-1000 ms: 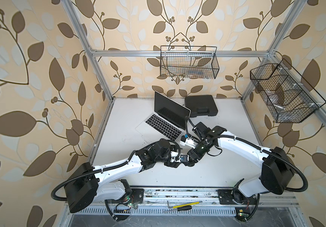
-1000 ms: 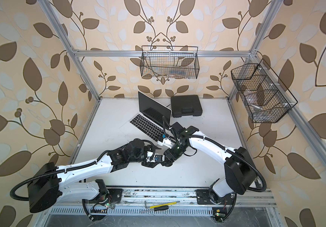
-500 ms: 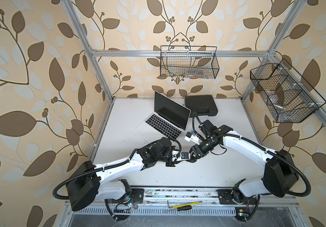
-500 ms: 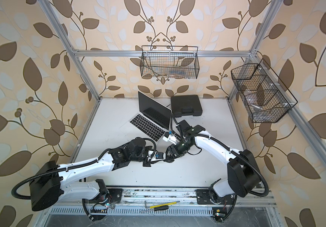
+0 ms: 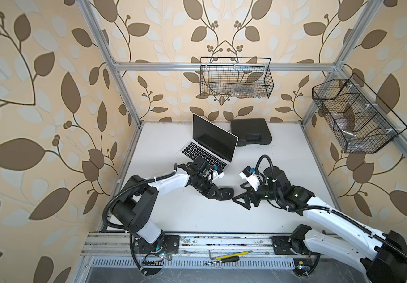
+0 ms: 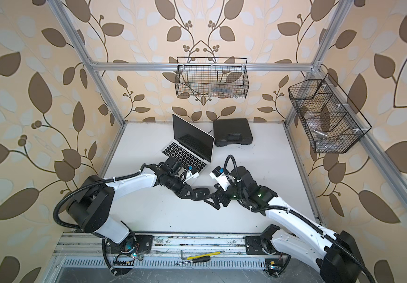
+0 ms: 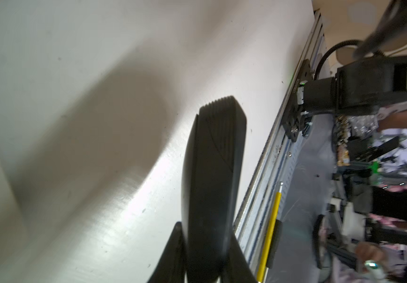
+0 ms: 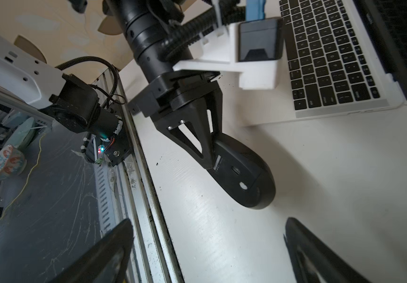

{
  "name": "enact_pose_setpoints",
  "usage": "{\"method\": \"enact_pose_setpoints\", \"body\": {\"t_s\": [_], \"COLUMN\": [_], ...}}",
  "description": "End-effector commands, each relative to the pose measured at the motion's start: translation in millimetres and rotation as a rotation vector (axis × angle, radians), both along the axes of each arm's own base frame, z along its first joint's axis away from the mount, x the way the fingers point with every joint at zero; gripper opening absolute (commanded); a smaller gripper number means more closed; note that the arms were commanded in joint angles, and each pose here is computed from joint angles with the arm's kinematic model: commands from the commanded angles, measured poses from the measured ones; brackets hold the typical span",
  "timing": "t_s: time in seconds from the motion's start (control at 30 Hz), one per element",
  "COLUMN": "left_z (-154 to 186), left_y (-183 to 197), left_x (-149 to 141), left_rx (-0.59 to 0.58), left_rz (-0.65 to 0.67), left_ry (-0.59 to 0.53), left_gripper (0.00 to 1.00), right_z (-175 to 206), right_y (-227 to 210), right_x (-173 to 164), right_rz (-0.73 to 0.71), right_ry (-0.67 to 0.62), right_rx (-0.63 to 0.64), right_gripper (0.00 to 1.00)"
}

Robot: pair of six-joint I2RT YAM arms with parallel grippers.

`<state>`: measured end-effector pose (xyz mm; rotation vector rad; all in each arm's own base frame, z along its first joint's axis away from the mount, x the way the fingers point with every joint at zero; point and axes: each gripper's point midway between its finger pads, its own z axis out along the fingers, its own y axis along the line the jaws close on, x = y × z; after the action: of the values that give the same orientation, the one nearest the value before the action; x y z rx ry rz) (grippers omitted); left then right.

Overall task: Insert the wireless mouse receiver into the laptop
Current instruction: Remove the lid from the mouse.

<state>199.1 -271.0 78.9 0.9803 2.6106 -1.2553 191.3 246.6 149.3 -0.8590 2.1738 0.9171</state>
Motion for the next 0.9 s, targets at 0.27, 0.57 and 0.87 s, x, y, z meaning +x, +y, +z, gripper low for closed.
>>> {"method": "enact_pose_setpoints", "body": {"t_s": [0.27, 0.57, 0.87], "left_z": [21.2, 28.1, 35.3], "left_y": [-2.7, -5.0, -5.8], "left_x": [-7.2, -8.4, -12.8], "left_rx": [-0.068, -0.097, -0.127], "left_rz": [0.035, 0.020, 0.002], "left_ry": [0.119, 0.110, 0.108], "left_gripper": [0.00, 0.00, 0.00], "right_z": [-50.8, -67.4, -80.8], "right_y": [33.1, 37.5, 33.6], "right_x": [9.9, 15.1, 16.1], "right_rz": [-0.014, -0.016, -0.010], "right_ry": [0.108, 0.202, 0.231], "right_rx": [0.056, 0.089, 0.073], "right_gripper": [0.88, 0.65, 0.44]}}
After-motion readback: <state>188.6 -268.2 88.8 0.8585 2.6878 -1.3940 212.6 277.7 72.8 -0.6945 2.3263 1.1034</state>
